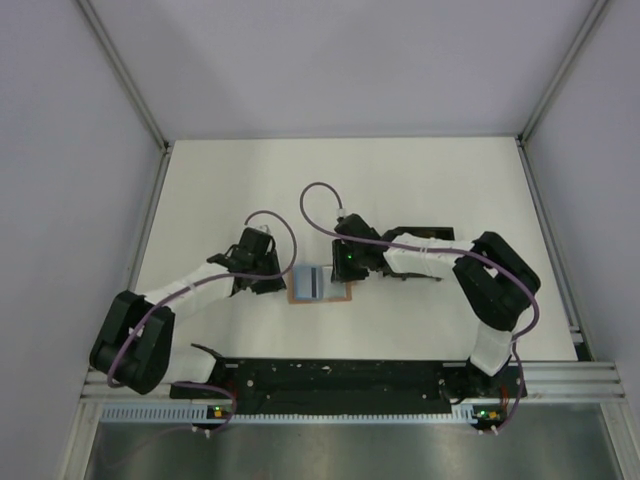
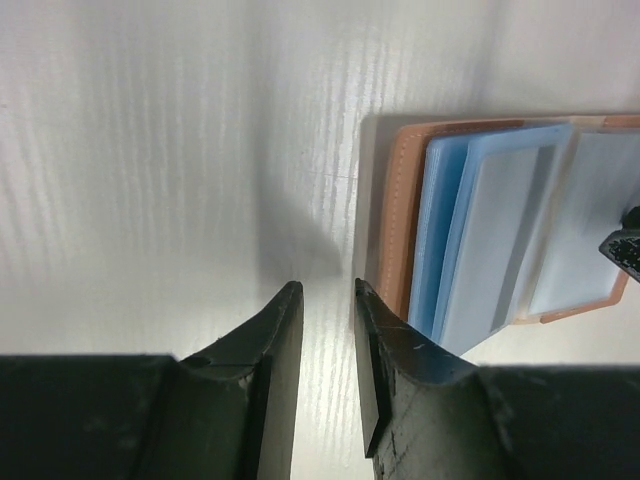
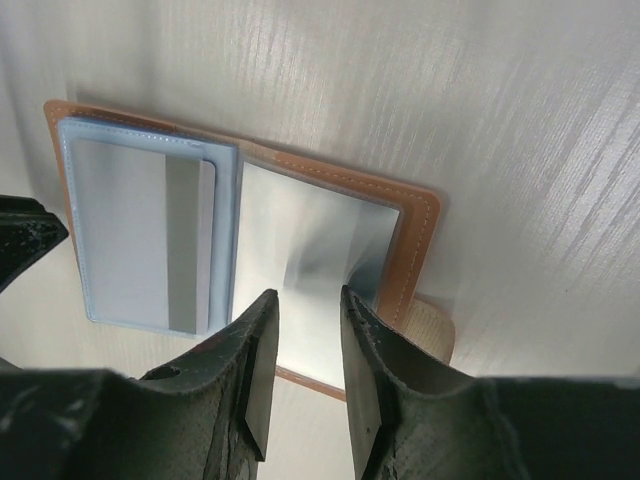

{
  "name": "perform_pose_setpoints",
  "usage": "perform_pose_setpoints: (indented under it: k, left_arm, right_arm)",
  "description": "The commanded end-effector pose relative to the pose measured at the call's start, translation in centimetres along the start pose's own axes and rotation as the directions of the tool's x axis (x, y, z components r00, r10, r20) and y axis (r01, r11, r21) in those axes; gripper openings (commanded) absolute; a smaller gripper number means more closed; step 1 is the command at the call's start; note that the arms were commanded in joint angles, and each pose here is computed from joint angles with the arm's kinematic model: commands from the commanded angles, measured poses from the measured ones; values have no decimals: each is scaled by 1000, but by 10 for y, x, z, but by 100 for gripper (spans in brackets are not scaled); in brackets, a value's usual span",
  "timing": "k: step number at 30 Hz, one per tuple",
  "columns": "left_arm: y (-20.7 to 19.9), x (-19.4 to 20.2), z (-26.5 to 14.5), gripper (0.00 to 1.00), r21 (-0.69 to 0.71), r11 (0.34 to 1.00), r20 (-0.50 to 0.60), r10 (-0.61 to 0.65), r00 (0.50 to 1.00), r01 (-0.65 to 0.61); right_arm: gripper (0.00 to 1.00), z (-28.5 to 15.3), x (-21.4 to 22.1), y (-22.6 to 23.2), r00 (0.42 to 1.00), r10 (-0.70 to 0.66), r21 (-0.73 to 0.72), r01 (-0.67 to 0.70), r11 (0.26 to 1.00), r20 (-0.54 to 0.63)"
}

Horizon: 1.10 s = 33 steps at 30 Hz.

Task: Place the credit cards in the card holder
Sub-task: Insert the credit card into the card holder, then pick up the storage box at the center of the board.

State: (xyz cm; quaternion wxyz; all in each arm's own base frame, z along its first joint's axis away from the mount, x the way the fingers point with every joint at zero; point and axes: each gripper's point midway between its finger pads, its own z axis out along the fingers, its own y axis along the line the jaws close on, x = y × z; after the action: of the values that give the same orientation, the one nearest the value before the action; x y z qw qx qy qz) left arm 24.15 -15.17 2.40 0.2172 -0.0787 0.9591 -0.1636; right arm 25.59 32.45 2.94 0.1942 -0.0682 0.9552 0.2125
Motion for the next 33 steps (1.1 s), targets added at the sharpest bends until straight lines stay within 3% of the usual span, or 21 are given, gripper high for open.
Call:
perform_pose_setpoints:
  k: [1,11,23,24,33]
  left_arm:
    - [-4,-33,-22,32,-31,999,121,22,992,-18]
    - [-43,-76,-60,43,82,996,248,21,968,-43]
    - [-86,-72,-56,44,266,959,198,49,979,-101]
    - [-89,-72,-56,48,278,955,194,52,980,-106]
    - [-163,-86,-54,56,421,883,201,135,970,-210]
  right_arm:
    - [34,-14,-21,7,998,-37,4,37,999,51]
    - [41,-52,-60,35,987,-40,-100,57,993,158]
    - [41,-87,-82,32,972,6,-146,29,989,235]
    - [42,-93,-86,30,968,11,-145,26,989,251]
    - [46,-134,-107,-56,928,131,-49,-121,991,349]
